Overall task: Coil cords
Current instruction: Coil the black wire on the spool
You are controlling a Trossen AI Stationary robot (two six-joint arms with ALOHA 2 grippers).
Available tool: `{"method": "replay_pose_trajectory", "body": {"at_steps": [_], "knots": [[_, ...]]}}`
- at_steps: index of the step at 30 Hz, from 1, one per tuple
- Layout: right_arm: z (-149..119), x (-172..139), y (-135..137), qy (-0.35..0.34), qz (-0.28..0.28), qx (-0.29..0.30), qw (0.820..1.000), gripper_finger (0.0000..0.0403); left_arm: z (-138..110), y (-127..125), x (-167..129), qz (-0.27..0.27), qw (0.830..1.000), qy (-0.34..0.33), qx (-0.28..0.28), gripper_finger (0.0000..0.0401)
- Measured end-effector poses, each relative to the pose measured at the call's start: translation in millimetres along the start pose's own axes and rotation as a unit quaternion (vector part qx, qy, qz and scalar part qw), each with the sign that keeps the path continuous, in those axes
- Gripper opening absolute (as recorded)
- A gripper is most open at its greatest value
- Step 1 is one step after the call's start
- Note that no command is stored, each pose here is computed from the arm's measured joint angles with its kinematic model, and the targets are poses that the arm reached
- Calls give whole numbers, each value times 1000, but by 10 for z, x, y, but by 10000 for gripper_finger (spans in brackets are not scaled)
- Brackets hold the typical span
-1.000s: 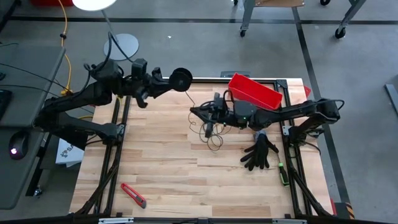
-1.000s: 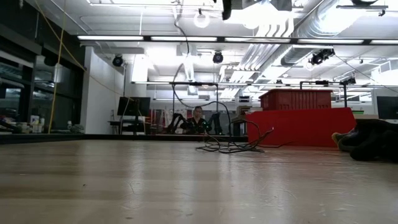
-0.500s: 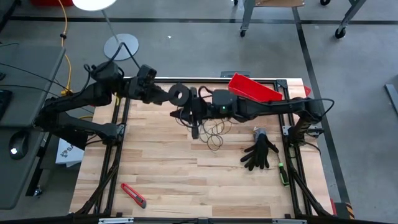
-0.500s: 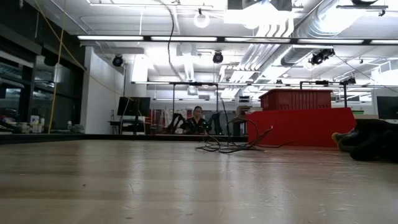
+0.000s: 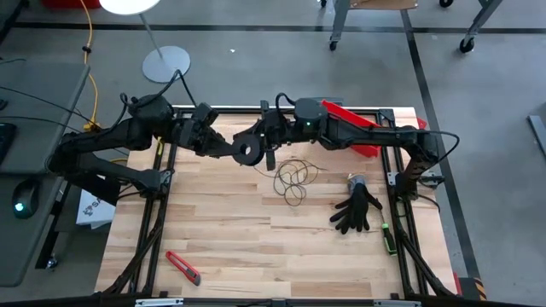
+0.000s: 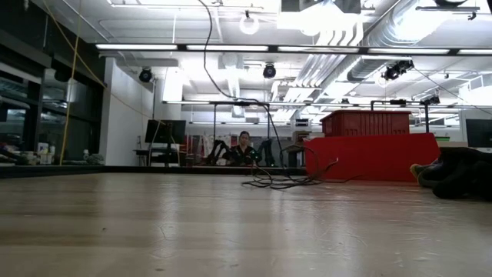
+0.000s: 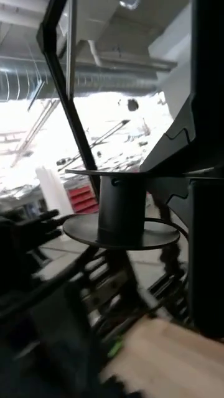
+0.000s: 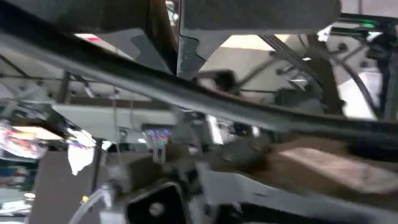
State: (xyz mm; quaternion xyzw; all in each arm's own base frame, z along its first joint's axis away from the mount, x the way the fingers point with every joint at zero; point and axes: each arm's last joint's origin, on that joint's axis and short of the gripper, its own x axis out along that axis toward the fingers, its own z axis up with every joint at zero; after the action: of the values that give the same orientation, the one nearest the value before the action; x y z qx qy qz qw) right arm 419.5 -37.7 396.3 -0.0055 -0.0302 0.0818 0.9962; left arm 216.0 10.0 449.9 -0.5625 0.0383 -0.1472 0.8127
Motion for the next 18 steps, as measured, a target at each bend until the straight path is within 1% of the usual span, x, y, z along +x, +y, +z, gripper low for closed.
{"method": "replay_pose_trajectory", "body": {"at_steps": [6,8,13,18], "knots": [[4,13,64,-1,20,13,1000,0,83,-56,-14,-15,995,-70,66,0],[23,16,78,-11,22,10,1000,0,109,-53,-6,-17,994,-81,67,0],[83,11,73,-40,22,13,999,0,126,-9,51,-14,995,-82,60,0],[104,1,35,-51,15,24,998,0,152,-2,144,-39,993,-88,65,0]]}}
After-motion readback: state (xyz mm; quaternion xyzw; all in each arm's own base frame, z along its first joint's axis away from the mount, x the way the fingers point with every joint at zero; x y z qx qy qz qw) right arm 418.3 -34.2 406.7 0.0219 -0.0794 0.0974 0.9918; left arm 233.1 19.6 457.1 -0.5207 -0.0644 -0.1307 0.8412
